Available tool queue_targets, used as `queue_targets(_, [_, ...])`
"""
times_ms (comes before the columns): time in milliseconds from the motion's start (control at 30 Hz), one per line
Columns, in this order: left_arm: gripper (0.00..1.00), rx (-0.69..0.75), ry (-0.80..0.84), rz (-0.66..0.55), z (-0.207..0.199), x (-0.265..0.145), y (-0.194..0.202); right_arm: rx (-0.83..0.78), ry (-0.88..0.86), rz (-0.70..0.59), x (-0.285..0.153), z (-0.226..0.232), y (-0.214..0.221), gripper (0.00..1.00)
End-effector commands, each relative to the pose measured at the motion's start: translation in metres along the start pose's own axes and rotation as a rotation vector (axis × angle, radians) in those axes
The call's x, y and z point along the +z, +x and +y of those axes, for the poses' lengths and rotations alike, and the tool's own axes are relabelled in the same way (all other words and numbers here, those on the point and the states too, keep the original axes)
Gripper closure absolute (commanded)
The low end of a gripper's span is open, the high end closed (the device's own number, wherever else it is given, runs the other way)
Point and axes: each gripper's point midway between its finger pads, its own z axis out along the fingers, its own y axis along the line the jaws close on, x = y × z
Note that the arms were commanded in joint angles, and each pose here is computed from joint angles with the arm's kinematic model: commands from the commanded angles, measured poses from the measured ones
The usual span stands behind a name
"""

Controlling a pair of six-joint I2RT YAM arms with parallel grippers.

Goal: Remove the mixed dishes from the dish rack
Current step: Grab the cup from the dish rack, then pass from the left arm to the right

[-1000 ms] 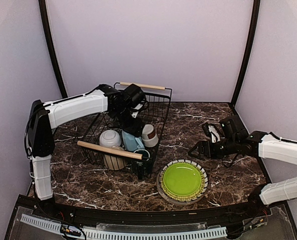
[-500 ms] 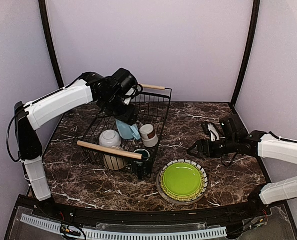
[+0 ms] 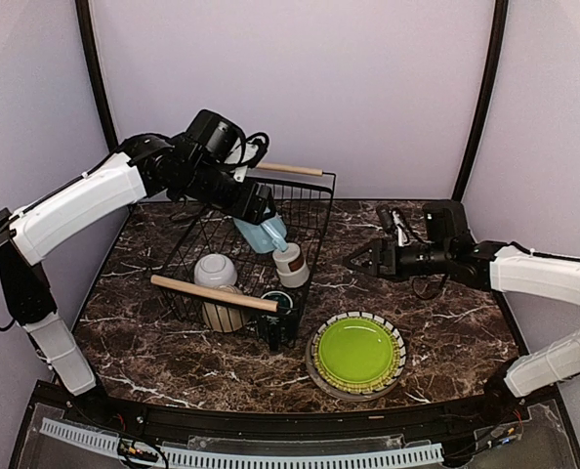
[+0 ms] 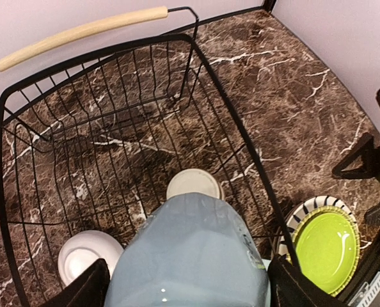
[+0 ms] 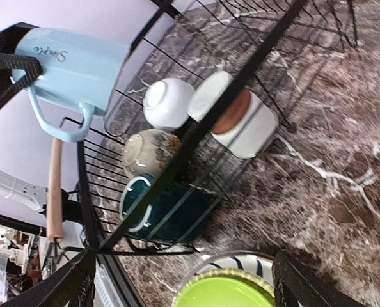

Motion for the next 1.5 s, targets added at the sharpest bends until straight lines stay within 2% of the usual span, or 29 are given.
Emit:
queue_targets(0, [0.99, -0.012, 0.19, -0.289, -0.028, -0.057, -0.054, -0.054, -0.283, -0.097, -0.005, 0.065, -0.043, 0.08])
queue_targets(233, [0.99, -0.03, 0.388, -0.443, -0.056, -0.076, -0.067, -0.042, -0.512, -0.148, -0.01, 0.114, -0.082, 0.07])
queue_targets(367, [0.99, -0.06, 0.466, -0.485, -0.066, -0.08, -0.07, 0.024, -0.604, -0.159, -0.01, 0.126, -0.095, 0.11])
queue_targets(500, [0.99, -0.099, 0.479, -0.468, -0.067, -0.07, -0.069, 0.118, -0.662, -0.146, -0.002, 0.124, -0.09, 0.13])
queue_targets(633, [0.99, -0.119, 0.459, -0.44, -0.065, -0.061, -0.069, 0.191, -0.646, -0.104, 0.014, 0.113, -0.078, 0.14])
queue_targets(967, [0.99, -0.162, 0.493, -0.426, -0.07, -0.047, -0.067, 0.276, -0.817, -0.092, 0.024, 0.126, -0.083, 0.25])
queue_targets(1033, [0.99, -0.173, 0.504, -0.416, -0.072, -0.042, -0.066, 0.307, -0.854, -0.101, 0.026, 0.13, -0.088, 0.29])
queue_targets(1133, [0.99, -0.182, 0.504, -0.401, -0.073, -0.034, -0.063, 0.342, -0.934, -0.122, 0.024, 0.137, -0.101, 0.5])
queue_targets(1200, [0.99, -0.185, 0.494, -0.389, -0.071, -0.029, -0.058, 0.366, -0.964, -0.131, 0.024, 0.139, -0.107, 0.59])
queue_targets(1233, [0.99, -0.186, 0.482, -0.383, -0.069, -0.026, -0.056, 0.371, -0.979, -0.14, 0.023, 0.14, -0.109, 0.7])
queue_targets(1300, [0.99, -0.189, 0.46, -0.37, -0.065, -0.02, -0.051, 0.372, -0.998, -0.146, 0.023, 0.142, -0.113, 1.0])
queue_targets(1467, [0.99, -0.19, 0.413, -0.349, -0.057, -0.011, -0.042, 0.362, -1.025, -0.155, 0.022, 0.146, -0.118, 1.0])
